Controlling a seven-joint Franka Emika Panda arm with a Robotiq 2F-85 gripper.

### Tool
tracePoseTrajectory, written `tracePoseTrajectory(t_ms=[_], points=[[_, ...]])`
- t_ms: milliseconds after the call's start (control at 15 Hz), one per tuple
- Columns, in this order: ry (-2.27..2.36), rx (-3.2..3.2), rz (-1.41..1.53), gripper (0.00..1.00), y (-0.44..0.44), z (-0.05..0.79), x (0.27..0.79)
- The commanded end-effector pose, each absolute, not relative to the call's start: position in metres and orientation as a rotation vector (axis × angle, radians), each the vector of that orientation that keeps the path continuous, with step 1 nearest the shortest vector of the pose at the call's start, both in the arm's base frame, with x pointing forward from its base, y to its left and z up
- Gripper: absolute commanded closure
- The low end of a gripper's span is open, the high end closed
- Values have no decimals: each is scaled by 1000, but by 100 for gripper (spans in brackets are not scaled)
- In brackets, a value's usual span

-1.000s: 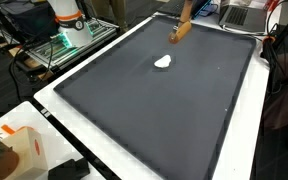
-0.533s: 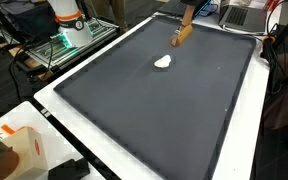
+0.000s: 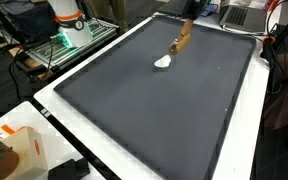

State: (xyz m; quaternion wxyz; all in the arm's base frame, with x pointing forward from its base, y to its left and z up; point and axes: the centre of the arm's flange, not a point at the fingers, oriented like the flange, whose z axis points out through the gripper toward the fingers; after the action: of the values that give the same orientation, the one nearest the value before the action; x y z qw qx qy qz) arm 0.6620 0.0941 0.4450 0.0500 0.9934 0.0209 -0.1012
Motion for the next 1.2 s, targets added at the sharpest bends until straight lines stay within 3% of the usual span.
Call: tracePoseTrajectory(t_ms=[0,200,267,467,533,1133], points=[[76,3027,-407,77,97,446,696],[42,3043,-457,77,100,443,708],[60,3024,-410,52,96,432,682],[54,3035,-426,52,97,430,690],[36,3027,-428,77,97,424,693],[10,3024,-406,77,110,415,727]])
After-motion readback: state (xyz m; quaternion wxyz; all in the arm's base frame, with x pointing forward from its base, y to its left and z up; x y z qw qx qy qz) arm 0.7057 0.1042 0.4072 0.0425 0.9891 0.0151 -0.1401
